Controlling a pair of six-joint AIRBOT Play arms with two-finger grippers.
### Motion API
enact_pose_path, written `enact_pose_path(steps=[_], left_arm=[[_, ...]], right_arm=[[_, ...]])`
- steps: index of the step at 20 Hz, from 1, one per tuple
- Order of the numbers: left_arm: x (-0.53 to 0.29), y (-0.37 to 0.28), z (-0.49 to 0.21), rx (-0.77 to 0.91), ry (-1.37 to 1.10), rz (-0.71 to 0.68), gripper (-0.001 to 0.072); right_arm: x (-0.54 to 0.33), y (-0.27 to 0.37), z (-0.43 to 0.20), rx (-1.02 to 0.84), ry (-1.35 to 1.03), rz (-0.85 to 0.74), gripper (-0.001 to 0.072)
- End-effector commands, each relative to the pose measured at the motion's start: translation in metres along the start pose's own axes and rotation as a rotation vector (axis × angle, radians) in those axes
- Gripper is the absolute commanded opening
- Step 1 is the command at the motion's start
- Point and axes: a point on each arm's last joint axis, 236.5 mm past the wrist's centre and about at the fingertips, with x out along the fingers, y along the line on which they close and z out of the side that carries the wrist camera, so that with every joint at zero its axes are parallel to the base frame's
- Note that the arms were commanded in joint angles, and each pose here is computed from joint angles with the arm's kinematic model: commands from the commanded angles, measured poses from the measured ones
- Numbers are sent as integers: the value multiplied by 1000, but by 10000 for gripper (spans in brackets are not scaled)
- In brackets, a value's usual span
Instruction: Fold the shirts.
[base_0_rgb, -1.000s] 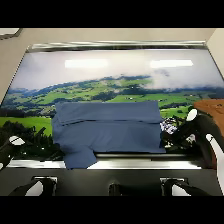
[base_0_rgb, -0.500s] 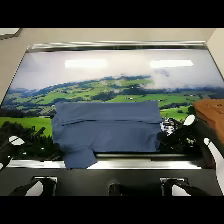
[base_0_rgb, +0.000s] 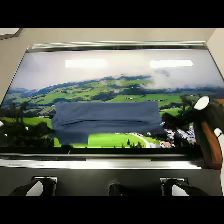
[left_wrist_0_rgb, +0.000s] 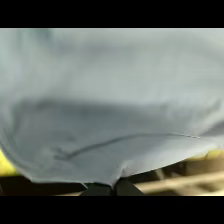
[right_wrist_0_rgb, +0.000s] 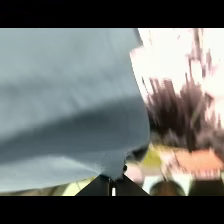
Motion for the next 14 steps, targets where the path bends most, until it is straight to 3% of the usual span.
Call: enact_pose_path(steps=[1, 6, 12, 13, 14], left_arm=[[-22, -10, 63, 16, -95, 11, 22], [38, 14, 109, -35, 48, 1, 22], [98, 29, 111, -46, 176, -4, 25], [103, 31, 110, -50, 185, -4, 27], [105, 32, 110, -52, 189, -3, 93]], right_arm=[[-14, 19, 58, -20, -109, 10, 38], [30, 40, 120, 17, -144, 5, 40], [75, 39, 121, 96, -62, 42, 45], [78, 41, 121, 103, -57, 52, 82], [76, 44, 122, 105, -64, 63, 194]])
